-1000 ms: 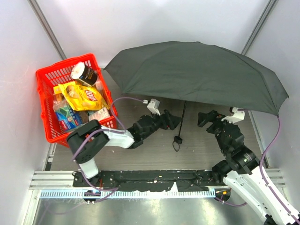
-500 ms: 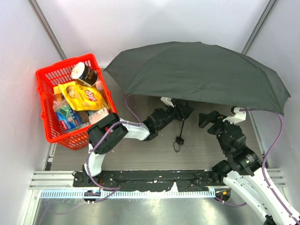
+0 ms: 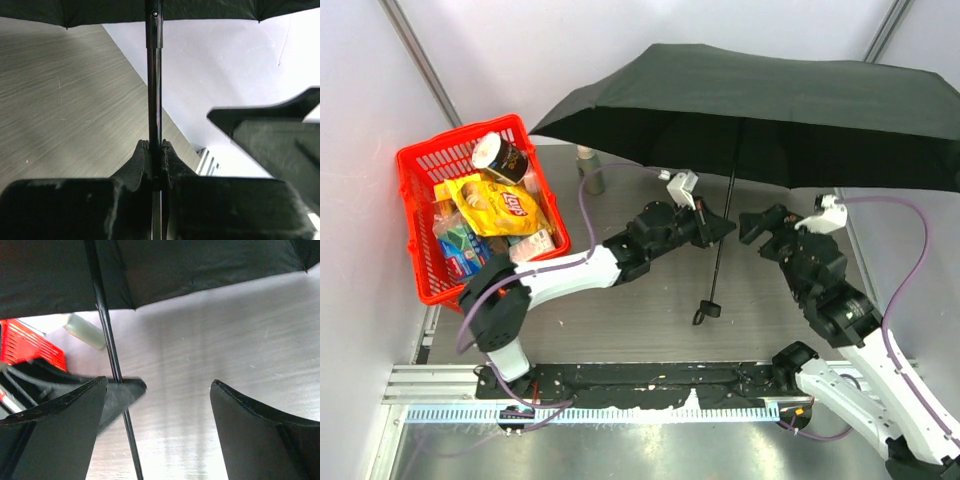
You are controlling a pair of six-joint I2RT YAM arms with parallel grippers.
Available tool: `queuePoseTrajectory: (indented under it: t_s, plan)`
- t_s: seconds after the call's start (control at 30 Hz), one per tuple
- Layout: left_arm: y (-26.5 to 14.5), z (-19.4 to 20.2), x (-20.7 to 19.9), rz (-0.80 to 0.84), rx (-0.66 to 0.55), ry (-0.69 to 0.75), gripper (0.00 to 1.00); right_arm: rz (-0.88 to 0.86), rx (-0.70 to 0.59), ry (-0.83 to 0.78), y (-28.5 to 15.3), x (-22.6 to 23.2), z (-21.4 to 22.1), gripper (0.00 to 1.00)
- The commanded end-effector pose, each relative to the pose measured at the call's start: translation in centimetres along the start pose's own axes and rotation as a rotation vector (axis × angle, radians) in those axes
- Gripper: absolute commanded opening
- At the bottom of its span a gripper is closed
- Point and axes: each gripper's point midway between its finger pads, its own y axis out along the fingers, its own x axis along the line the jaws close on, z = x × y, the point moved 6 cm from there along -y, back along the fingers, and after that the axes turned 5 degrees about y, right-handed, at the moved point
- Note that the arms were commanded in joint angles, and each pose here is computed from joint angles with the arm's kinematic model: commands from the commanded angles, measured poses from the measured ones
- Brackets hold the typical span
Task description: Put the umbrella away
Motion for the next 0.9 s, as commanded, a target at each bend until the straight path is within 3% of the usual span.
queuePoseTrajectory:
  t_s: [0.0,0.3,0.47,0.67,0.7,0.73,0.77,0.8,0.87]
  plan:
    - [-2.8,-3.9,-4.2,0.033,-0.002,0.041,0.0,-0.128,-0.109,0.123,0.0,5.9,-6.2,0.88]
    - [-4.6,-4.6,-5.9,0.069,0.005,0.087,0.0,-0.107,-0.045,0.082,4.5,11.0,-8.8,0.86]
    - [-5.8,-5.2,-6.5,0.022,-0.009,0.153,0.0,0.008,-0.015,0.009,7.7,9.9,-7.6,0.7]
    - [-6.9,-5.6,-6.5,-0.003,-0.008,0.18,0.0,0.029,0.005,-0.048,8.2,8.9,-6.4,0.66]
    - [-6.9,-5.6,-6.7,-0.008,-0.005,0.188,0.0,0.019,0.02,-0.052,8.6,9.0,-6.1,0.51]
    - [-6.9,-5.6,-6.7,-0.022,0.002,0.198,0.0,-0.006,0.045,-0.05,8.8,9.4,-5.7,0.46]
    - [-6.9,-5.5,-6.7,-0.035,0.014,0.209,0.0,-0.022,0.051,-0.037,9.0,9.7,-5.5,0.22]
    - [-7.0,-5.6,-6.7,-0.044,0.021,0.219,0.0,-0.06,0.056,-0.021,9.0,10.1,-5.6,0.06]
    - [-7.6,-6.2,-6.9,-0.067,0.031,0.225,0.04,-0.172,0.032,0.032,8.5,11.4,-6.5,0.01]
